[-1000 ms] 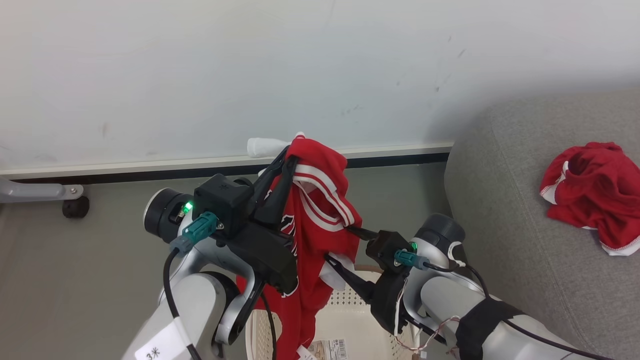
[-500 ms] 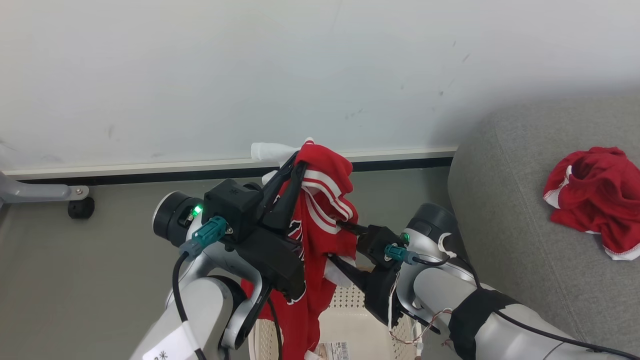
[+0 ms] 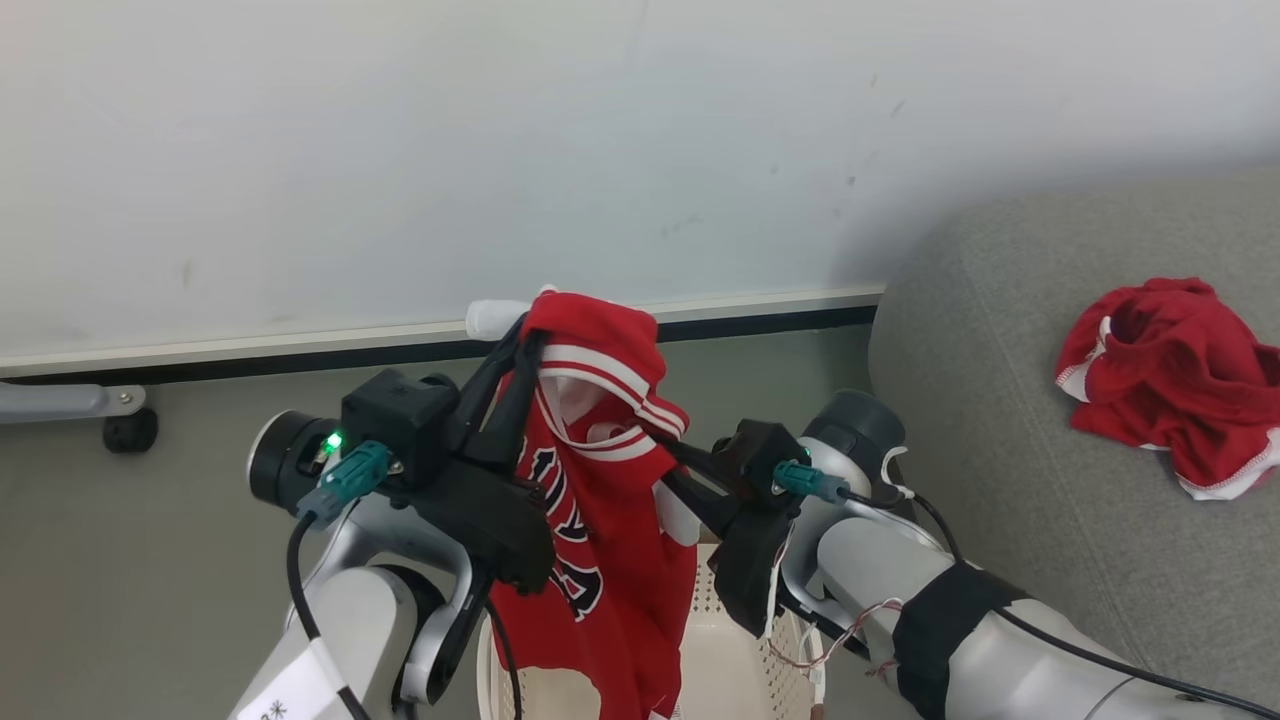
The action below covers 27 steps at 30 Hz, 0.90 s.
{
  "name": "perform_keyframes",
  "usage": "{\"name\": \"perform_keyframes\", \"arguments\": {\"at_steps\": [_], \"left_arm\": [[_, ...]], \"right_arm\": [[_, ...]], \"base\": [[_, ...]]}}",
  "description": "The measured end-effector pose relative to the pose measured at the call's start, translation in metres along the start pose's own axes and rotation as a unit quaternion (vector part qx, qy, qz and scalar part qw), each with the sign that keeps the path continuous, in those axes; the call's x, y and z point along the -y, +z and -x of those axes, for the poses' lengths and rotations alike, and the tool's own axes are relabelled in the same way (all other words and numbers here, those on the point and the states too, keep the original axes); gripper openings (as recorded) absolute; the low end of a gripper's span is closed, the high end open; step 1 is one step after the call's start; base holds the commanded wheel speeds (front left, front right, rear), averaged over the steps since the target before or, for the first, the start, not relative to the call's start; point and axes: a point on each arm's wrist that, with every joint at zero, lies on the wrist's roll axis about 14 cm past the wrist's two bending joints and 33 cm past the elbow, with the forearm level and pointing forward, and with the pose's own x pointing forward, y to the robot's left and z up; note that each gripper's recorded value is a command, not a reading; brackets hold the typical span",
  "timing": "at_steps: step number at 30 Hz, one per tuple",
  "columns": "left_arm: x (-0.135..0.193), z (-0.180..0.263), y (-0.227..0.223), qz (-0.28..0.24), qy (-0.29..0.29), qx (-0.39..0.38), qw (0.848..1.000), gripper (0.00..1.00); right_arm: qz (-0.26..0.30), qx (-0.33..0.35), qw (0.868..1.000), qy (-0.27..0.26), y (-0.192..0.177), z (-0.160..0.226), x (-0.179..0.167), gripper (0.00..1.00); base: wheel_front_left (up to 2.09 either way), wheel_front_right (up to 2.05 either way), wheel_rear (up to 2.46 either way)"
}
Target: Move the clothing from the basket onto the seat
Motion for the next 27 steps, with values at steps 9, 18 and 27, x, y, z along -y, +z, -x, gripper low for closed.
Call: {"name": "perform_keyframes", "arguments": {"at_steps": [9,18,27], "left_arm": [[-0.007,-0.005,-0.014,0.011,0.015,-0.007,1.000,0.25],[-0.004,-0.005,-0.033,0.025,0.017,-0.019,0.999,1.00],[0.015,-0.003,-0.050,0.041,-0.003,-0.024,0.999,1.00]], "right_arm": [[-0.027,0.019,0.998,-0.062,0.006,0.023,0.043,0.00],[-0.032,0.044,0.990,-0.128,0.017,0.056,0.088,0.00],[-0.005,0.065,0.977,-0.203,0.030,0.105,0.131,0.00]], "base": [[0.00,0.00,0.00],[0.00,0.00,0.00],[0.00,0.00,0.00]]}}
